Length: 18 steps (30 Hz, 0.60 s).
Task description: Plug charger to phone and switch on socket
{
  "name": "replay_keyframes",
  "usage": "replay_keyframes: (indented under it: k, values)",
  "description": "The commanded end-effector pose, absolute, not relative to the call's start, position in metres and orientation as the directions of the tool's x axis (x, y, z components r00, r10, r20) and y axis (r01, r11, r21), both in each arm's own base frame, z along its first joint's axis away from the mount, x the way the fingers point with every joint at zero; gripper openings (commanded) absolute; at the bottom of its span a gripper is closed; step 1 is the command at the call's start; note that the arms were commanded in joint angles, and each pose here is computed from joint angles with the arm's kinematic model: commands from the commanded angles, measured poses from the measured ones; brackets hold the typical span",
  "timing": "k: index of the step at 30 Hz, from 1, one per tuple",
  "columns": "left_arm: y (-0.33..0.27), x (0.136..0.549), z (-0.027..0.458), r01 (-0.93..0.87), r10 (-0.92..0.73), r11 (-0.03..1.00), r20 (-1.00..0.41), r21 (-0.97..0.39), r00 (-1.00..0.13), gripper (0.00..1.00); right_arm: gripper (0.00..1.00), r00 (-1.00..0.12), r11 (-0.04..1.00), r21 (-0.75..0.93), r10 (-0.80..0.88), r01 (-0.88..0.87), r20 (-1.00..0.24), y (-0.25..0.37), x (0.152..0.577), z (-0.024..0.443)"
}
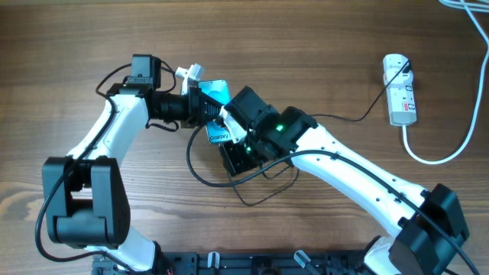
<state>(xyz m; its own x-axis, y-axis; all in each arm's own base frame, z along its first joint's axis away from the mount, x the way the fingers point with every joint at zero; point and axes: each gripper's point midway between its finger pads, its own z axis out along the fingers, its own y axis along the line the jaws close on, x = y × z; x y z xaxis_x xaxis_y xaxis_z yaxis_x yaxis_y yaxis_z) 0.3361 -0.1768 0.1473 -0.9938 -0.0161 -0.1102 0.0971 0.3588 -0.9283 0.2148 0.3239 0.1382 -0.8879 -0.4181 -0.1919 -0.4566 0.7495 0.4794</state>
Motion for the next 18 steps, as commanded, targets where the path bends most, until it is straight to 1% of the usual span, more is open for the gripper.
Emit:
replay_keyframes:
  k: [1, 8, 18]
  values:
    - [-0.176, 0.339, 0.172, 0.133, -0.022, 0.29, -0.146, -0.948, -0.989, 0.04, 0.04, -0.892, 0.764, 0.465, -0.418, -0.447, -0.172, 0.319, 0.214, 0.135]
    - [-0.176, 0.339, 0.172, 0.142, -0.02, 0.29, -0.154, -0.946, -0.988, 0.04, 0.04, -0.894, 0.768, 0.458, -0.401, -0.447, -0.2, 0.322, 0.221, 0.136]
    - [-0.176, 0.339, 0.172, 0.142, -0.019, 0.29, -0.154, -0.947, -0.988, 0.04, 0.04, -0.909, 0.806, 0.42, -0.364, -0.417, -0.204, 0.316, 0.228, 0.133]
